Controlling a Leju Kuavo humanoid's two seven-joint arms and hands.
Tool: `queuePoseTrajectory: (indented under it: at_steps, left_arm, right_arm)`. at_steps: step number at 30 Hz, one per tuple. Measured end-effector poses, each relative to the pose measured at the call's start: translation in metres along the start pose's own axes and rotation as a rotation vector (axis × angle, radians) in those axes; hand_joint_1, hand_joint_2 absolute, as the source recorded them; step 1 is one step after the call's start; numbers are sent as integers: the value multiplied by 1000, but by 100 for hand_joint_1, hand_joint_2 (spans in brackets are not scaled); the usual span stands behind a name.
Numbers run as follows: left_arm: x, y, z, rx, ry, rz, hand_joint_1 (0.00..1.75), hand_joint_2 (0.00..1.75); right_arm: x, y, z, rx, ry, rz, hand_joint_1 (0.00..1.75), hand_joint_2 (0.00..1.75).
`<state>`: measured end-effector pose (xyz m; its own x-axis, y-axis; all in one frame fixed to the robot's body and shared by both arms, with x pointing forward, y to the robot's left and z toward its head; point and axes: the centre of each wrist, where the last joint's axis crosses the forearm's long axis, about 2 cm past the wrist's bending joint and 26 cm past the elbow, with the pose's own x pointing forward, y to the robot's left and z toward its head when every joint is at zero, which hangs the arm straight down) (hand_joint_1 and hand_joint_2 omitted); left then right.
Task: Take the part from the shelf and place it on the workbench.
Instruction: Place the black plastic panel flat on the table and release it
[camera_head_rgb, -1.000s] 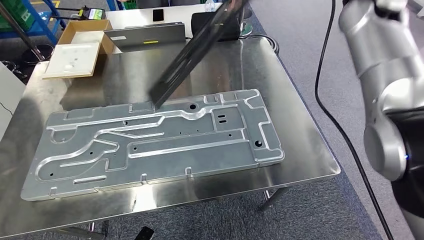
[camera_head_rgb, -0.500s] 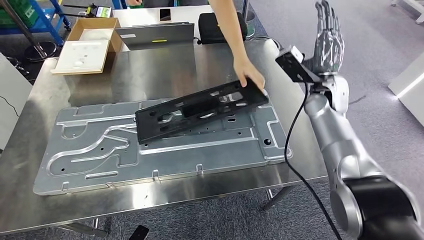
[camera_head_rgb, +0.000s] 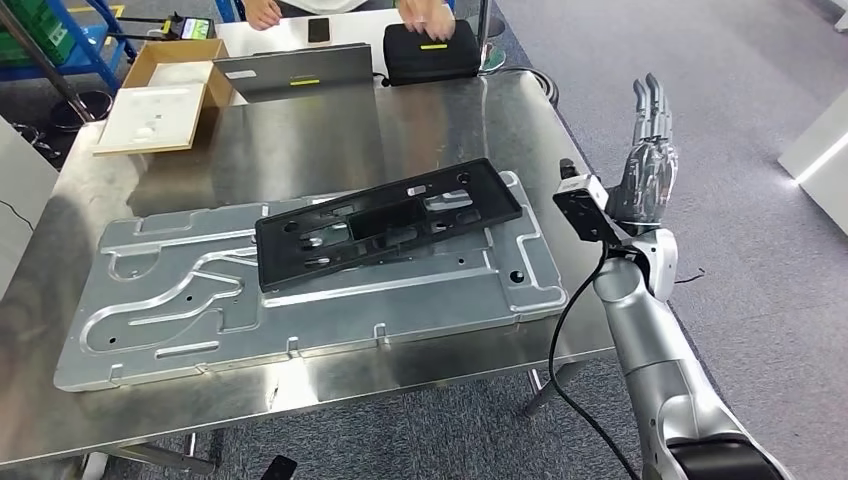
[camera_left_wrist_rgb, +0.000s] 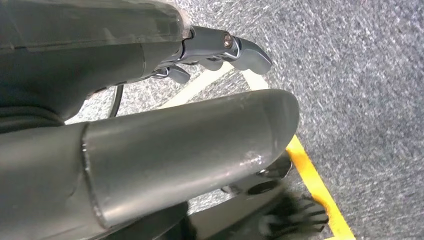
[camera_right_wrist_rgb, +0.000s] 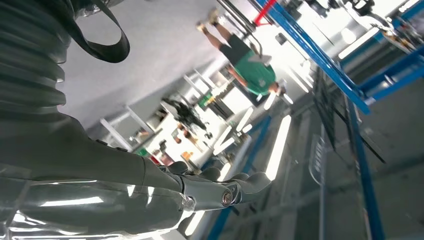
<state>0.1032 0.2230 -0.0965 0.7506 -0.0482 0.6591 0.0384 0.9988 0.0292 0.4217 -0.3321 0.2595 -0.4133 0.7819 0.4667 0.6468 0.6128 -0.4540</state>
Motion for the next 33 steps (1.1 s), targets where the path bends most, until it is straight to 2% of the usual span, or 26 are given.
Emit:
queuePoseTrajectory:
  at_steps: [18, 33]
  left_arm:
    - [3, -2, -1, -16, -1, 4, 0, 0]
    - [5, -2, -2, -18, -6, 4, 0, 0]
  right_arm:
    - [6, -15, -10, -73, -35, 1, 0, 175]
    - [3, -18, -5, -86, -23, 5, 0, 175]
